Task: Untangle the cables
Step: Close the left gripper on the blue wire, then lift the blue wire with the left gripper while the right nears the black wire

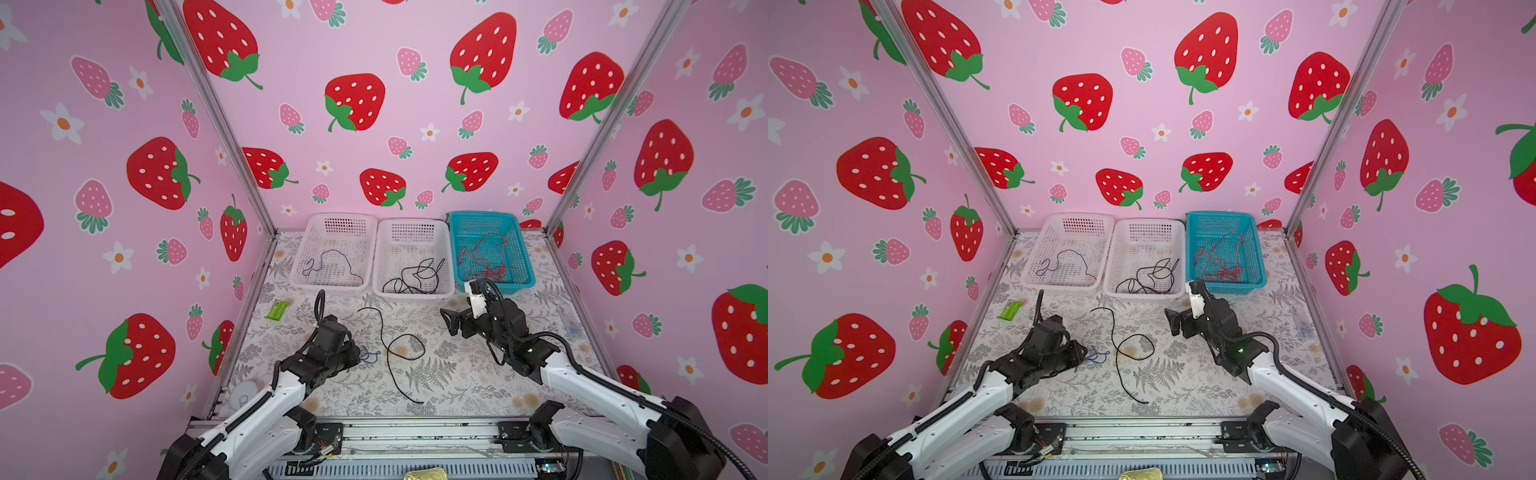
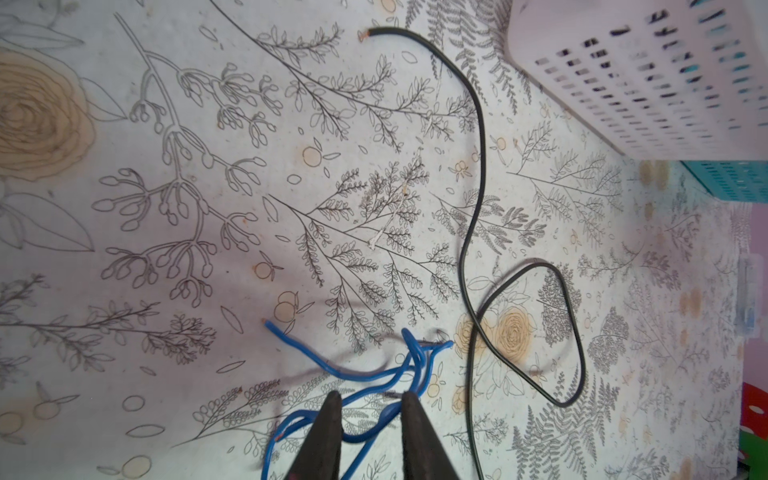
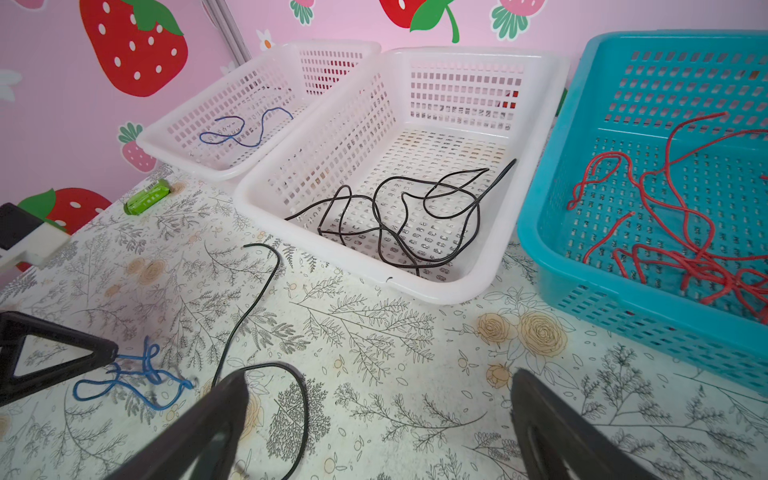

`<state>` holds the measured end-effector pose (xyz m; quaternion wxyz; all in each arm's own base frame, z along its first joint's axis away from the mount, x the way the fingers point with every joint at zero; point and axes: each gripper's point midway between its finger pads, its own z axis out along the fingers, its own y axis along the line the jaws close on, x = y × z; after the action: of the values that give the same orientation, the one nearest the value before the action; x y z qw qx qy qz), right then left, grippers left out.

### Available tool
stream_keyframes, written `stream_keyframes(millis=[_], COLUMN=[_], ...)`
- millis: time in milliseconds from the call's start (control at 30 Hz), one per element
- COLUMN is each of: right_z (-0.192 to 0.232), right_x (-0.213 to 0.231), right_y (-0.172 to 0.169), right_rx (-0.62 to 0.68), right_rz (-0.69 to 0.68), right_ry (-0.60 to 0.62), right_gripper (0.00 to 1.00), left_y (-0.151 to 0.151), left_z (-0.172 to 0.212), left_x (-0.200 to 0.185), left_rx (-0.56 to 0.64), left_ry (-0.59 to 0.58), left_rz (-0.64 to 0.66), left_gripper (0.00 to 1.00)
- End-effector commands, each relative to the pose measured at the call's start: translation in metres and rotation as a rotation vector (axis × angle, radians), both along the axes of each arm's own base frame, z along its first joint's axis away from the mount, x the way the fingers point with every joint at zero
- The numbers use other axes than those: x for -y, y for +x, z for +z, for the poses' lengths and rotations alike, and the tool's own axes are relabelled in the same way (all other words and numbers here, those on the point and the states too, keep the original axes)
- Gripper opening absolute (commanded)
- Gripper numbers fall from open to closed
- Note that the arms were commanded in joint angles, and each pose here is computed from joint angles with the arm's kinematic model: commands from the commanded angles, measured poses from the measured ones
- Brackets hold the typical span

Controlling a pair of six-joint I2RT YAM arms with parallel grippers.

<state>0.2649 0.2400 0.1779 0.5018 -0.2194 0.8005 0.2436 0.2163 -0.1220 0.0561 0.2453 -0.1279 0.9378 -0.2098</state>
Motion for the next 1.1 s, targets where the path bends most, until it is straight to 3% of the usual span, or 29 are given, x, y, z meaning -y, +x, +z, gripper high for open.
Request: stream_keyframes(millis=[0, 433, 567, 700, 833, 1067], right_z=[0.002, -0.025, -0.030, -0.027, -0.025, -0.018], right_x=[-0.011, -0.081, -0.082, -0.076, -0.074, -0.064], right_y=[-0.006, -0.067, -0.072, -0.073, -0.073, -0.074], right_rx=[0.015, -0.060, -0.070, -0.056, -0.053, -0.038], right_rz=[0.045, 0.308, 0.309, 0.302, 0.294, 0.264], right_ry=[0.004, -0.002, -0.011, 0.000, 0.004, 0.012], right_gripper=[0.99, 1.00, 1.00, 1.00, 1.00, 1.00], left_y=[0.005, 0.014, 0.001, -0.009, -0.017, -0.020], left_z=[0.010, 0.042, 0.046, 0.077, 0.073, 0.036], left_x=[0.013, 0.050, 0.042, 0.037, 0.023, 0.034], left_rx=[0.021, 0.074, 0.014, 0.001, -0.085, -0.203], left_ry=[-0.023, -0.127, -0.036, 0.099, 0.270, 0.286], left_rz=[-0.028, -0.113, -0.176, -0.339, -0.461, -0.545], left_gripper=[0.27, 0.26, 0.32, 0.43, 0.44, 0.40])
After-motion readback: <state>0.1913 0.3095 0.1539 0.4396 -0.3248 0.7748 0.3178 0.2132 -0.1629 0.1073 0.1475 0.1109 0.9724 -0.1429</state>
